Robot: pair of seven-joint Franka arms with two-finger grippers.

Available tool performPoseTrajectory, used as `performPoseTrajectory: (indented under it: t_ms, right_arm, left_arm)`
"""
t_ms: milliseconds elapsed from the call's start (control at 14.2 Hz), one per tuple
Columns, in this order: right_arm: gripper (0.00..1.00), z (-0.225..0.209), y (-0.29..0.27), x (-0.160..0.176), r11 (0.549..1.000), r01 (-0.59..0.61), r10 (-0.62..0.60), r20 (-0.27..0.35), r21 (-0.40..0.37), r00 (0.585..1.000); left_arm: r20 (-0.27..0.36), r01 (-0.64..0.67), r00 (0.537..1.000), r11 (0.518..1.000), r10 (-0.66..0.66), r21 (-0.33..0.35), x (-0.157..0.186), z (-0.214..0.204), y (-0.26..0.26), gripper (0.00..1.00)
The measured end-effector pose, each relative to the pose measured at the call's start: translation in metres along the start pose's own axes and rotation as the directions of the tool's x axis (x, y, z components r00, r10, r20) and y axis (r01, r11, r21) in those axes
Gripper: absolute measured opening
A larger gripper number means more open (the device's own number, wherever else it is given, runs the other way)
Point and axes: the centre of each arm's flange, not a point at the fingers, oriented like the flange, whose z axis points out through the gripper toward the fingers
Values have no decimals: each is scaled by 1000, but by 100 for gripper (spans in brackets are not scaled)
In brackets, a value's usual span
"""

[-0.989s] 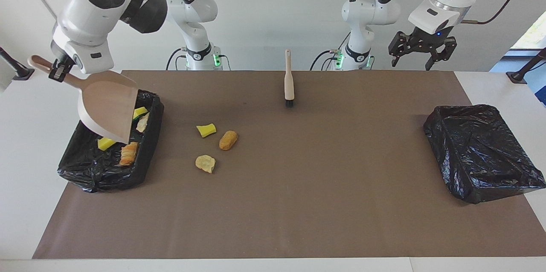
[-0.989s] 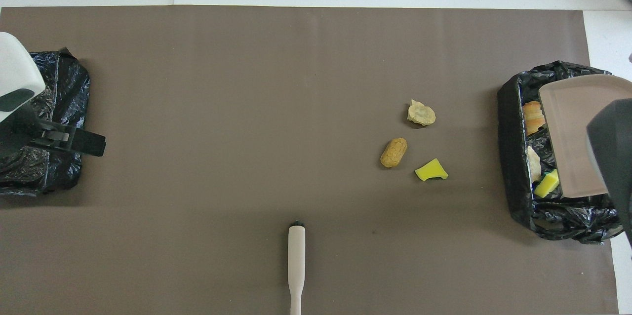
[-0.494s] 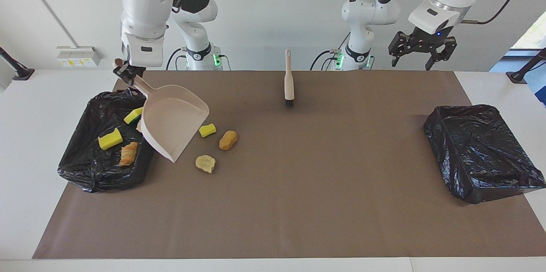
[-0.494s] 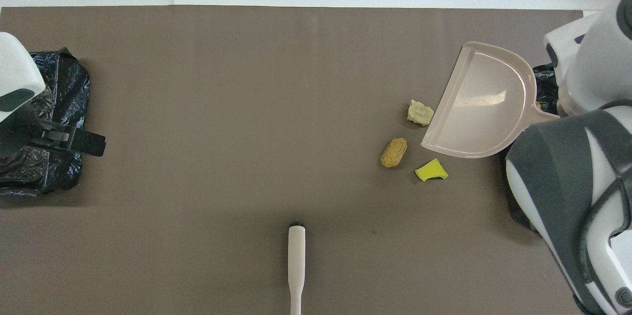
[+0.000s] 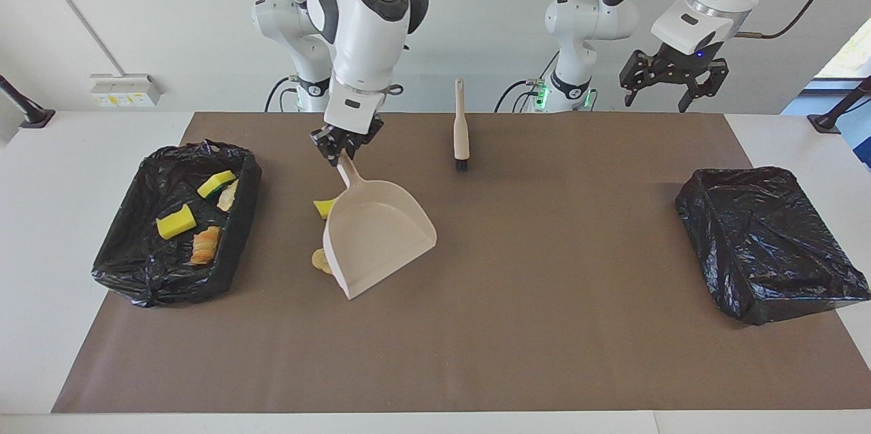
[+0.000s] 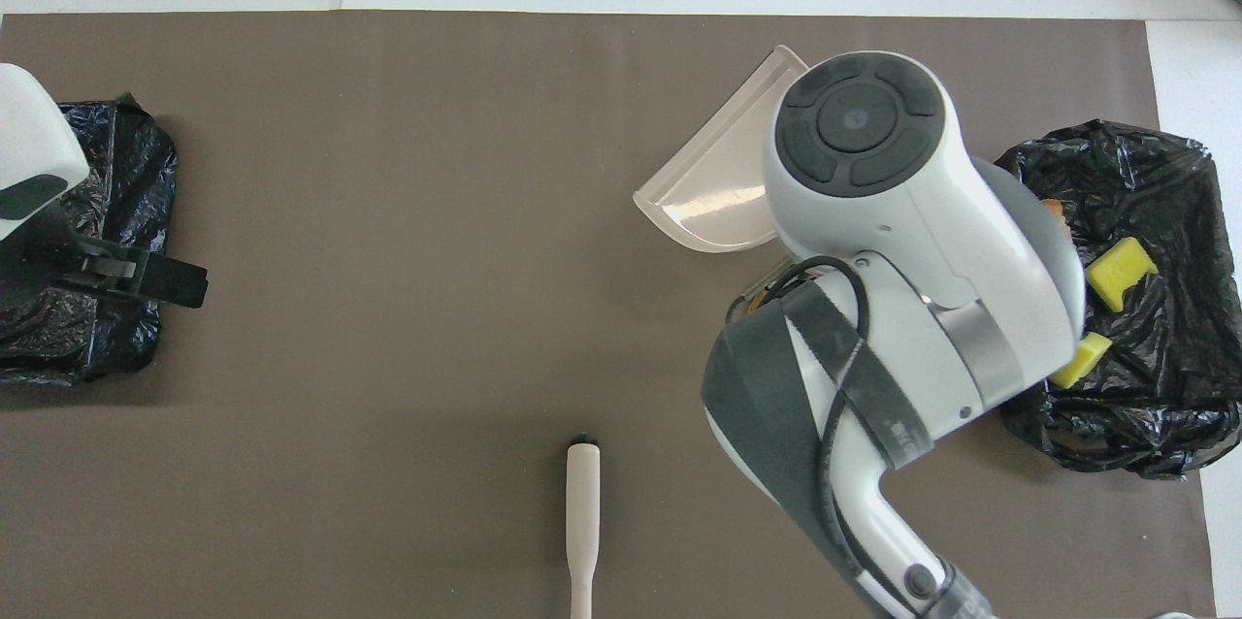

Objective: Sweep and dump trash in bin
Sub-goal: 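Bring the empty dustpan back to the table center with the right gripper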

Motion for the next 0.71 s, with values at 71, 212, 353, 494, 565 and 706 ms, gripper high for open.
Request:
performPoseTrajectory:
  t_ms: [71, 212, 353, 494, 565, 706]
  right_arm:
    - [33, 9, -12, 12, 991, -104, 106, -23, 78, 994]
    - [33, 21, -27, 32, 946, -265, 275, -29, 189, 961]
    - [33, 27, -63, 52, 892, -383, 400, -24, 242, 916]
    - [33, 37, -115, 70, 843, -458, 481, -15, 281, 876]
    - [33, 45, -136, 77, 830, -473, 497, -9, 295, 868]
    - [33, 65, -165, 85, 831, -465, 489, 0, 306, 872]
  left_arm:
    - [0, 1, 1000, 1000, -1, 0, 0, 0, -1, 100]
    - [0, 4, 1000, 1000, -4, 0, 0, 0, -2, 100]
    - [-4, 18, 1000, 1000, -18, -1, 0, 0, -10, 100]
    - [-22, 25, 999, 1000, -25, 0, 1, -2, -21, 100]
    - [-33, 26, 999, 1000, -26, 0, 2, -2, -25, 100]
    - [-43, 26, 999, 1000, -25, 1, 3, -3, -26, 100]
